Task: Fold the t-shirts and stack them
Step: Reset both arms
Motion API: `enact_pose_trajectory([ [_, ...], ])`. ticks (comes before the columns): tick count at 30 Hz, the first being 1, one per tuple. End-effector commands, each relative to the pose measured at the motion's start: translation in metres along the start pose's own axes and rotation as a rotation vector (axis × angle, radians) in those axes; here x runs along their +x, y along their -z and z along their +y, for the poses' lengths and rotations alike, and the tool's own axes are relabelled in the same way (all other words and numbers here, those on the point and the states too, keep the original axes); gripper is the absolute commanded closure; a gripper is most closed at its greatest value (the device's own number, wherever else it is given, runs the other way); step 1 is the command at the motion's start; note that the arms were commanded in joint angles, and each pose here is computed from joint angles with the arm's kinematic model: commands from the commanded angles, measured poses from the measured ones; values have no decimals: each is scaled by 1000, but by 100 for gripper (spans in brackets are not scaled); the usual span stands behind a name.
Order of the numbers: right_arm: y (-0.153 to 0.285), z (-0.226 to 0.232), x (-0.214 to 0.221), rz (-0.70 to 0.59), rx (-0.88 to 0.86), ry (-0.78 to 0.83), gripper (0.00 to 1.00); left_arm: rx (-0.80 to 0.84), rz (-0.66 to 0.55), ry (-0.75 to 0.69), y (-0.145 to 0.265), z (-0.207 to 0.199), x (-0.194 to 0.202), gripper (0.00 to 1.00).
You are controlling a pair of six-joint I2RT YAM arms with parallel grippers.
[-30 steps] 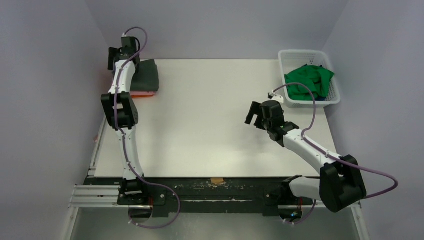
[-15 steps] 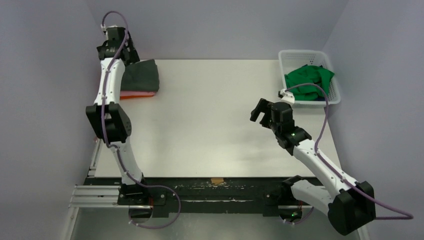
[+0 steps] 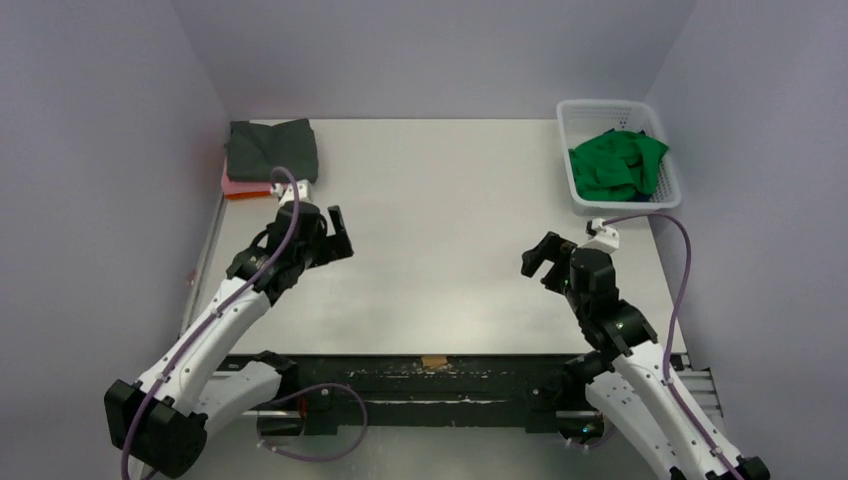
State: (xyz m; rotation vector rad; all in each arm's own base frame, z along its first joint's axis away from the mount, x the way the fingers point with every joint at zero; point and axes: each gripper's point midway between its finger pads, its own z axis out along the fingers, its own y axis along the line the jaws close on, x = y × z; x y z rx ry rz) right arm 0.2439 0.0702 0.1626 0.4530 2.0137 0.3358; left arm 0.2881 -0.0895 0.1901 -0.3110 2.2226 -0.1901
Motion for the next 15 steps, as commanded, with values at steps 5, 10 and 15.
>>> enact_pose_trajectory([
  [5, -6, -23, 33, 4, -8, 46, 1, -9, 84, 86, 17, 29, 78, 0],
  [10, -9, -27, 34, -4, 9, 31, 3, 28, 58, 80, 19, 27, 79, 0],
  [15, -8, -20, 32, -33, -39, 20, 1, 7, 59, 83, 17, 34, 85, 0],
])
